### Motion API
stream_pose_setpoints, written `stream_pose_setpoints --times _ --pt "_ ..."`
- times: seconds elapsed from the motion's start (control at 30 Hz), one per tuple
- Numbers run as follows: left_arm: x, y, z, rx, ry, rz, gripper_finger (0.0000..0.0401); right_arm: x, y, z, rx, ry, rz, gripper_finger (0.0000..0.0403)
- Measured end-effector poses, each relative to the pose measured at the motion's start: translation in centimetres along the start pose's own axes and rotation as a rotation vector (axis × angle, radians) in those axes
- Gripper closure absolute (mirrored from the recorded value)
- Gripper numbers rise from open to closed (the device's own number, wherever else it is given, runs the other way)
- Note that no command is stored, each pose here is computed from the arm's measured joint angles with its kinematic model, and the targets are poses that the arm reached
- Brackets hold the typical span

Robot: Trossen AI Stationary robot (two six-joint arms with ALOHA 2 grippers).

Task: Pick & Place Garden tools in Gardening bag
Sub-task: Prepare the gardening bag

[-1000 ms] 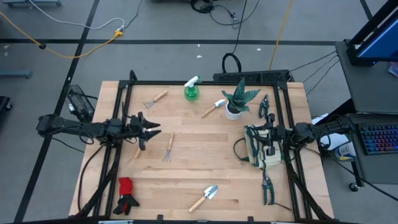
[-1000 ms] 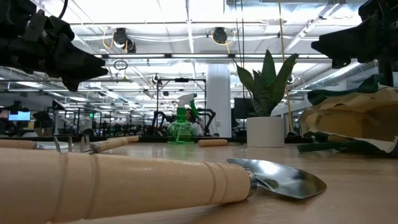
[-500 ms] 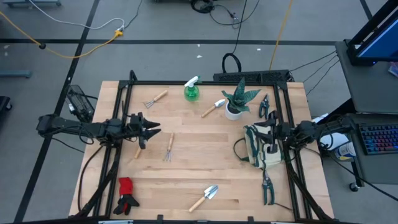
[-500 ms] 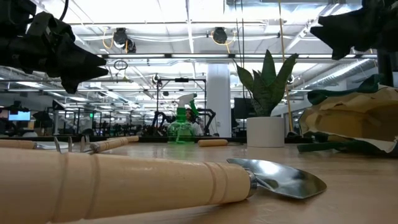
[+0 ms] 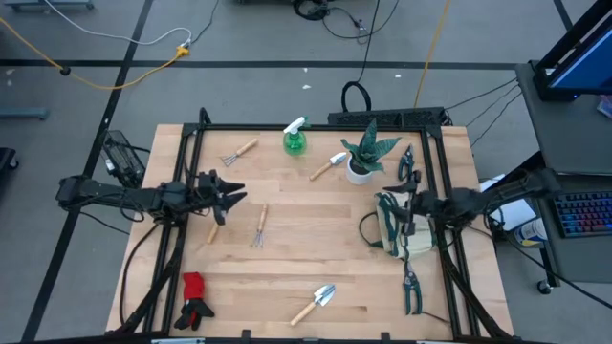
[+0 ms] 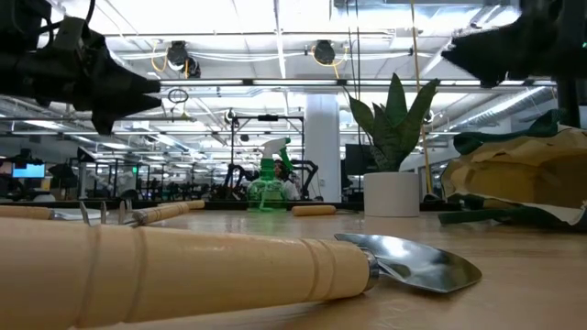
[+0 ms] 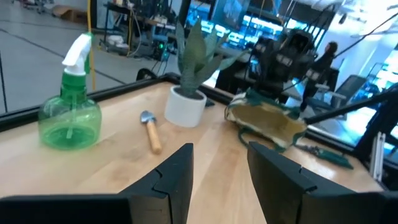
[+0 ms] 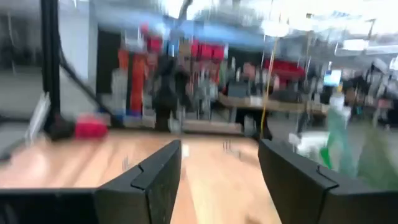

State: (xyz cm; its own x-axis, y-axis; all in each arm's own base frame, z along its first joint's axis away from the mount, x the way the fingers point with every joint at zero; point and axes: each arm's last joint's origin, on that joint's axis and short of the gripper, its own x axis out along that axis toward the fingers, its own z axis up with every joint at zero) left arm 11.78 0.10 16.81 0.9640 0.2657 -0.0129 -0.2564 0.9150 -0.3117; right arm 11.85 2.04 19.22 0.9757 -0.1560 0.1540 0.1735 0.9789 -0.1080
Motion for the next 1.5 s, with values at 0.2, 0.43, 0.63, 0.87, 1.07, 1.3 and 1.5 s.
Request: stream_pose_setpoints --times 0.2,0.43,0.63,0.87,1.07,1.3,1.5 --pt "0.0 -0.2 0.5 -0.006 -0.054 -0.018 0.0244 2.3 0.8 1.8 0.014 0.08 0.017 0.0185" --pt "0.3 -1.2 2.7 0.116 -0.063 -0.068 0.0245 5.0 1.5 3.7 0.057 0.254 -0.001 0.0177" --pt "1.2 -2.4 5.4 0.221 -0.028 -0.069 0.0245 6.0 1.7 5.2 0.135 0.402 -0.014 0.0176" --pt "2.4 -3.6 7.5 0.243 0.018 -0.062 0.0245 6.1 1.8 5.1 0.189 0.442 -0.023 0.0176" --pt "3.2 -4.0 7.9 0.272 0.035 -0.059 0.0245 5.4 1.8 4.5 0.239 0.535 0.0 0.0176" --pt "3.7 -4.2 7.7 0.275 0.046 -0.057 0.0245 5.4 1.6 5.5 0.17 0.544 0.02 0.0176" --pt "3.9 -4.2 7.8 0.27 0.031 -0.06 0.0245 6.2 1.5 8.2 0.143 0.573 0.023 0.0176"
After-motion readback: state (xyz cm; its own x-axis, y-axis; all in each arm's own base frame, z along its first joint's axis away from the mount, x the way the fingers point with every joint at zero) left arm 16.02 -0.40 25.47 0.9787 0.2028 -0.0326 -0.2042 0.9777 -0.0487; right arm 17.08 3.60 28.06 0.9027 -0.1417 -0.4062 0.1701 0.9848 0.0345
